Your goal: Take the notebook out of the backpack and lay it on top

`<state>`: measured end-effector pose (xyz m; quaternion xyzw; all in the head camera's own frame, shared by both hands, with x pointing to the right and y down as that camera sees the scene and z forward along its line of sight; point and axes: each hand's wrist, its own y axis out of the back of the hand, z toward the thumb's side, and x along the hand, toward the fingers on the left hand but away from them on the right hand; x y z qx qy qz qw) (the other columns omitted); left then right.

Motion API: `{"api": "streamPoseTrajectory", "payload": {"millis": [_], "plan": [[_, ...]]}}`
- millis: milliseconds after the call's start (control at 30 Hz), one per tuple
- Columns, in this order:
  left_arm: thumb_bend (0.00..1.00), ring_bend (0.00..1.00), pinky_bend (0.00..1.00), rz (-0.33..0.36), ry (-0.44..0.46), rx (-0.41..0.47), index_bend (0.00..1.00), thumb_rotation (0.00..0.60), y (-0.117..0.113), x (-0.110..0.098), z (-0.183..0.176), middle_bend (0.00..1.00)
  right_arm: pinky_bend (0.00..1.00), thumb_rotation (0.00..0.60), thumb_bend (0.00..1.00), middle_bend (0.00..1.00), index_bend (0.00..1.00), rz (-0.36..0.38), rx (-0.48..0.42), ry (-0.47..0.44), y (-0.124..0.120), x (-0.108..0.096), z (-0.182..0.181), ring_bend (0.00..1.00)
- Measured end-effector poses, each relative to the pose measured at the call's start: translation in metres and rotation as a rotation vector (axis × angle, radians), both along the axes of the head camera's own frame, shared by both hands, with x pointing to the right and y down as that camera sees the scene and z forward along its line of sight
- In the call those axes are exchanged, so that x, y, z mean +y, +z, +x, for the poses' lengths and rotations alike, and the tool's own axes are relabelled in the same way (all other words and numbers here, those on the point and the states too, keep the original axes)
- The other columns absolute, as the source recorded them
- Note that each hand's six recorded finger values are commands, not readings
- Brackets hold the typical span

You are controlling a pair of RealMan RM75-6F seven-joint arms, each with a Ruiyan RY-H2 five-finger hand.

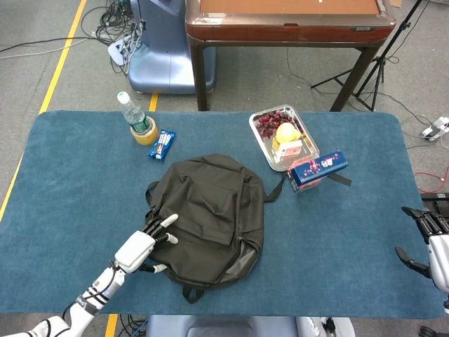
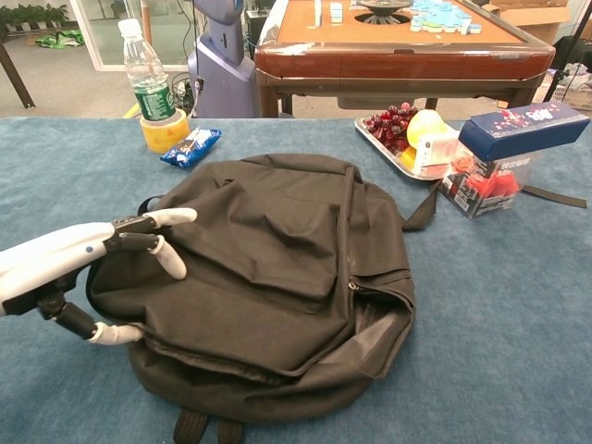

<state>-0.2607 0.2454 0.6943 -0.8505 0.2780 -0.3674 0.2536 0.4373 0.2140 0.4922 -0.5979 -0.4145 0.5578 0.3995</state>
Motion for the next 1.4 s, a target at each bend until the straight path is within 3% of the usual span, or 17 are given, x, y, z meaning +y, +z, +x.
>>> {"api": "streamPoseTrajectory", "payload": {"millis": [133,333,567,833,1033,1400], "plan": [[0.42,0.0,0.0,-0.008,0.006,0.049,0.51,0.6,-0.002,-0.004,0.014,0.0,0.38,0.6,0.2,0.29,0.21,0.0,0.0,0.004,0.0,0.0,0.002,0.24],[0.57,0.0,0.0,-0.04,-0.026,0.102,0.61,0.6,-0.005,-0.011,0.027,0.0,0.38,0.6,0.2,0.29,0.21,-0.007,0.001,-0.006,0.0,0.0,0.002,0.24],[0.58,0.0,0.0,-0.081,-0.105,0.184,0.62,0.6,-0.018,-0.035,0.043,0.0,0.38,0.6,0.2,0.29,0.21,-0.03,-0.036,-0.084,0.006,-0.001,-0.017,0.24],[0.58,0.0,0.0,-0.084,-0.162,0.25,0.63,0.6,-0.036,-0.077,0.061,0.0,0.38,0.6,0.2,0.29,0.21,-0.145,-0.133,-0.27,0.027,0.005,-0.063,0.24],[0.58,0.0,0.0,-0.094,-0.217,0.287,0.63,0.6,-0.042,-0.095,0.069,0.01,0.39,0.6,0.2,0.29,0.21,-0.204,-0.192,-0.363,0.035,0.012,-0.09,0.24],[0.58,0.0,0.0,-0.126,-0.323,0.34,0.62,0.6,-0.049,-0.127,0.084,0.01,0.4,0.6,0.21,0.29,0.21,-0.366,-0.376,-0.614,0.054,0.034,-0.167,0.24]]}}
